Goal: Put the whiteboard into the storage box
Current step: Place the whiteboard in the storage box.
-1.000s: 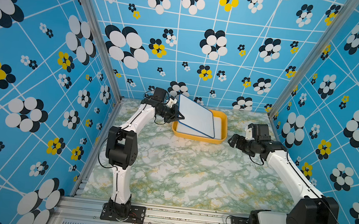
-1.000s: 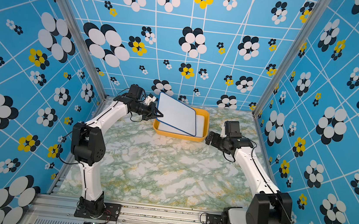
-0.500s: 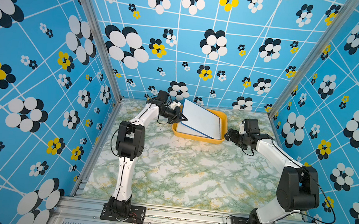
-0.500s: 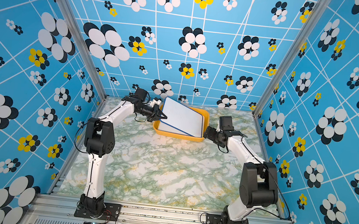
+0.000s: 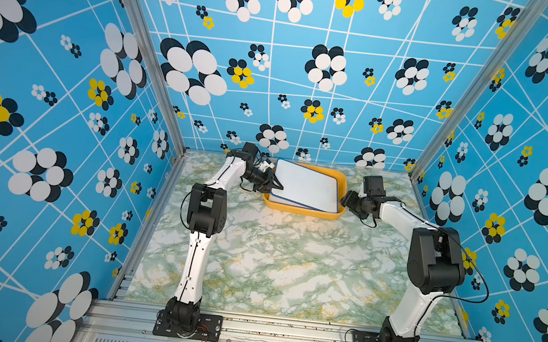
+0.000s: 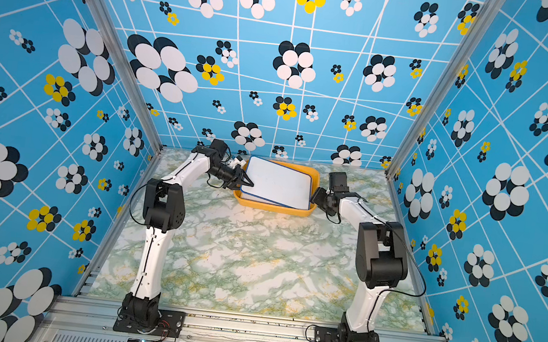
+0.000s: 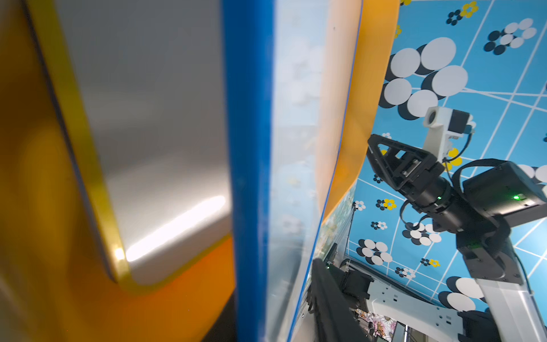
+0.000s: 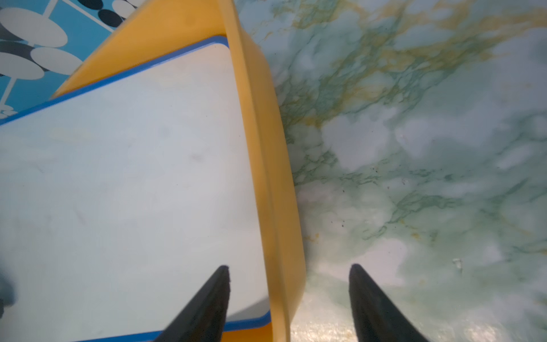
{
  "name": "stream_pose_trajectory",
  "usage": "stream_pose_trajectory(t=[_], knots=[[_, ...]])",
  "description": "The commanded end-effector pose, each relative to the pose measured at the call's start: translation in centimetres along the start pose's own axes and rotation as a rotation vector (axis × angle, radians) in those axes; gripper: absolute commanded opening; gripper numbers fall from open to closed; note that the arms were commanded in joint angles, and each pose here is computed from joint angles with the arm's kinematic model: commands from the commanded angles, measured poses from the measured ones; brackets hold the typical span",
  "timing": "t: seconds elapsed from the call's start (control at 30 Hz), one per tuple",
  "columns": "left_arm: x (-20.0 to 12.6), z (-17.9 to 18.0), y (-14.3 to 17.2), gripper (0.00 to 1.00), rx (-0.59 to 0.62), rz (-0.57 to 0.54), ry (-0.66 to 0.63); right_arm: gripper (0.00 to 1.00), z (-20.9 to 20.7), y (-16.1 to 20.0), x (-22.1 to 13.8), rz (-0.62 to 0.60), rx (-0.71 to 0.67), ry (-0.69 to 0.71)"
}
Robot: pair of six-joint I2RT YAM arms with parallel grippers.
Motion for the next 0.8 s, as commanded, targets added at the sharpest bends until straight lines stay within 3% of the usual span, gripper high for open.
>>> stream_pose_trajectory(t=[0.0, 0.23, 0.27, 0.43, 0.77], knots=[[-0.9, 0.1, 0.2, 0.39, 0.005, 0.003, -0.046, 0.56, 0.1, -1.2, 0.5, -0.032, 0.005, 0.016], [-0.8, 0.1, -0.1, 0.42, 0.001, -0.004, -0.046, 0.44, 0.6, -0.5, 2.0, -0.002, -0.03, 0.036], [-0.8, 0.1, -0.2, 0.48, 0.002, -0.005, -0.048, 0.41, 0.7, -0.4, 2.2, 0.002, -0.037, 0.037], [-1.2, 1.3, 0.7, 0.61, -0.012, -0.012, -0.141, 0.34, 1.0, 0.5, 3.0, 0.039, -0.107, 0.083], [-4.7, 0.6, 1.9, 0.63, 0.008, -0.123, -0.271, 0.15, 0.2, 1.7, 3.0, 0.071, -0.197, 0.143]])
Point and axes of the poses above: each gripper's point midway between its finger pads, its own x axis out along the fingers, its own z axis along the line the jaws close on, y = z × x, the point moved 3 cm from there along -x, back along the fingers, and after that the axes turned 8 degrees about -x, right-handed, at the moved point
